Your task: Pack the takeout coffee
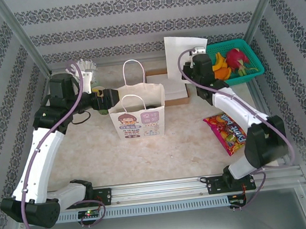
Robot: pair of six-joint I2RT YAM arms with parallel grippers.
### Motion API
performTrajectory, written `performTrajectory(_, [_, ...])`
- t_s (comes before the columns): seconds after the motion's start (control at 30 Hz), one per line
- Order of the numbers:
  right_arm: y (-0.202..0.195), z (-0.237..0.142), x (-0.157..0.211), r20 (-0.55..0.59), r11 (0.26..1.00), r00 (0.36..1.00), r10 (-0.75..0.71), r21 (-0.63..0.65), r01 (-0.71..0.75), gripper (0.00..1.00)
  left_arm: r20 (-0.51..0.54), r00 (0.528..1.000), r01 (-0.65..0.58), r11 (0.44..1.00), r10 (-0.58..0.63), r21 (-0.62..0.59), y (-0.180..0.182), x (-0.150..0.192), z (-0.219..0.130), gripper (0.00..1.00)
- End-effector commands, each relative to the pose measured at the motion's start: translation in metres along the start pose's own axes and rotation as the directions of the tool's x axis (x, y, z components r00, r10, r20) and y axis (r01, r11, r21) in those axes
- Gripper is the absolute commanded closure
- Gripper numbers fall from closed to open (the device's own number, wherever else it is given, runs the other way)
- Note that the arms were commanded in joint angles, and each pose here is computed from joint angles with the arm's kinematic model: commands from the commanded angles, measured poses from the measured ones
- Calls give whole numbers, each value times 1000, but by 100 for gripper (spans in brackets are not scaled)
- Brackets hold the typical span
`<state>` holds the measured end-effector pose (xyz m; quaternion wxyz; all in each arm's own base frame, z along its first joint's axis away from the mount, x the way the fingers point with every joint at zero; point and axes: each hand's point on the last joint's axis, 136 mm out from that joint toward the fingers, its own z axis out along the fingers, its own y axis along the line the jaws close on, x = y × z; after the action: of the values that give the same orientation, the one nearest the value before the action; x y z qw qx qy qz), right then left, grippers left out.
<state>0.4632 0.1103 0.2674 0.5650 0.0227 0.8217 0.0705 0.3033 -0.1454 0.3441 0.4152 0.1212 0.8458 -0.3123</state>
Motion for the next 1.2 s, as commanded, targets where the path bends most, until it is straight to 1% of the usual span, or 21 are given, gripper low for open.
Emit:
performTrajectory(0.0, [11, -45, -62, 225, 997, 974, 6, -78, 12, 100, 79, 984, -171, 973, 161, 154, -41, -23, -18, 0])
performTrajectory(0.03, [15, -57, -70, 247, 994, 969, 4, -105, 23, 100, 82, 981, -188, 964, 176, 190, -49, -26, -19, 0])
performTrajectory(0.1, [23, -80, -80, 288, 988, 958, -2, -146, 46, 100, 95, 973, -225, 949, 209, 223, -60, -32, -19, 0])
performTrajectory(0.23, [42, -118, -97, 339, 968, 941, 4, -237, 82, 100, 157, 940, -334, 914, 304, 231, -75, -47, -15, 0])
performTrajectory(0.37, [61, -147, -109, 383, 949, 924, 13, -295, 109, 100, 202, 919, -385, 884, 339, 267, -93, -67, -1, 0])
performTrajectory(0.43, [71, -158, -113, 396, 937, 918, 21, -329, 120, 100, 211, 915, -393, 876, 343, 280, -100, -76, 9, 0])
performTrajectory(0.53, [85, -173, -118, 413, 918, 910, 35, -373, 134, 100, 222, 912, -396, 880, 345, 263, -105, -91, 26, 0])
performTrajectory(0.7, [105, -188, -121, 411, 880, 909, 76, -456, 132, 100, 275, 889, -432, 870, 367, 239, -111, -116, 48, 2])
performTrajectory(0.8, [115, -192, -118, 400, 860, 913, 77, -490, 141, 100, 314, 871, -466, 837, 377, 288, -123, -123, 55, 5])
performTrajectory(0.9, [122, -196, -116, 399, 843, 914, 78, -515, 153, 100, 346, 854, -493, 817, 389, 298, -127, -128, 59, 9])
performTrajectory(0.97, [124, -198, -115, 396, 835, 915, 79, -528, 157, 100, 352, 845, -510, 805, 403, 304, -128, -128, 61, 14])
performTrajectory(1.03, [125, -198, -113, 391, 831, 917, 73, -533, 161, 100, 355, 838, -530, 773, 415, 348, -136, -123, 59, 23])
performTrajectory(1.1, [127, -197, -110, 383, 824, 921, 66, -541, 166, 100, 362, 832, -545, 740, 421, 393, -143, -118, 55, 37])
performTrajectory(1.13, [129, -197, -109, 378, 817, 924, 61, -550, 171, 100, 363, 832, -546, 737, 420, 400, -144, -118, 55, 46])
performTrajectory(1.17, [133, -197, -107, 371, 807, 927, 56, -564, 177, 100, 357, 837, -539, 743, 416, 397, -143, -118, 57, 57])
